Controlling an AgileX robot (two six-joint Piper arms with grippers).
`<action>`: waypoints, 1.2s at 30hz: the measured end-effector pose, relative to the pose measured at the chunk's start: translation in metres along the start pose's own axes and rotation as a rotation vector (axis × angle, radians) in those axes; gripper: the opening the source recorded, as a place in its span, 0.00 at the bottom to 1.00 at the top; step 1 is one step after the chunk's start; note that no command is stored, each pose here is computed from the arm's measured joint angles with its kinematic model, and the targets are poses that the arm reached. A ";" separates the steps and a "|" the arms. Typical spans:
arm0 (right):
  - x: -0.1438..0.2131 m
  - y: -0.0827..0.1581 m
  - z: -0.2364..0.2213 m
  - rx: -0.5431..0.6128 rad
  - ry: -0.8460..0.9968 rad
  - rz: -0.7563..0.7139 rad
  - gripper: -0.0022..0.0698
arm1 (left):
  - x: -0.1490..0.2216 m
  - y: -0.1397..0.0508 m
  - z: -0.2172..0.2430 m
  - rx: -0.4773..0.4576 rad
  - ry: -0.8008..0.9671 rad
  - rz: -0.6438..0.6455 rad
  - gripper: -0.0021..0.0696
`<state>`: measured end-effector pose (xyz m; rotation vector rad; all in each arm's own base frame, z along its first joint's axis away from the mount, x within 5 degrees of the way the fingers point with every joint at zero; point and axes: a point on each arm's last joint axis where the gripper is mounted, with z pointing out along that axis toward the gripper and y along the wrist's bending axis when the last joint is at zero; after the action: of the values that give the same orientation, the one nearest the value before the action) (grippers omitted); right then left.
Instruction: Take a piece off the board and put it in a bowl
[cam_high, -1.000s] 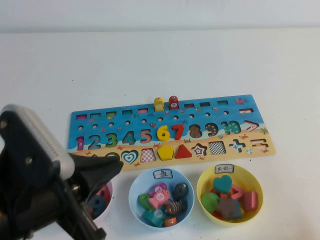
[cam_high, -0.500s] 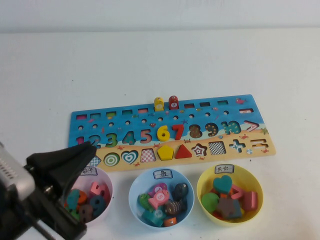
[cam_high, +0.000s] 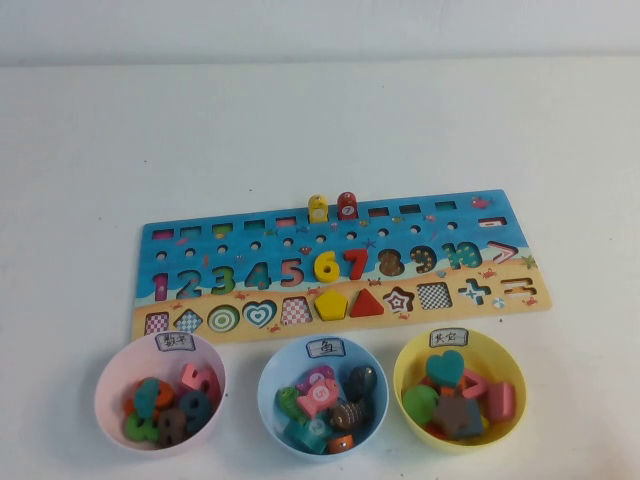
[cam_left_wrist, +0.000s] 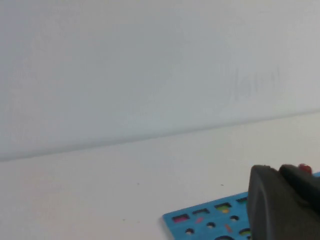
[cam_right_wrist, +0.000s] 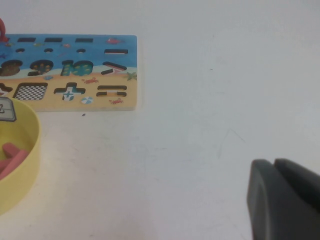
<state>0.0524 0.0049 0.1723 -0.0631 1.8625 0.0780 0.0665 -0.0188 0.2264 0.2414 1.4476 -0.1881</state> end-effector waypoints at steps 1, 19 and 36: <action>0.000 0.000 0.000 0.000 0.000 0.000 0.00 | 0.002 0.001 -0.002 -0.018 -0.003 0.005 0.02; 0.000 0.000 0.000 0.000 0.002 0.000 0.00 | 0.046 0.002 -0.020 -0.075 0.338 0.050 0.02; 0.000 0.000 0.000 0.000 0.002 0.000 0.00 | 0.053 0.002 -0.022 -0.066 0.412 0.048 0.02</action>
<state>0.0524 0.0049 0.1721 -0.0632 1.8644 0.0779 0.0517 -0.0101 0.1719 0.2708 1.8512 -0.0514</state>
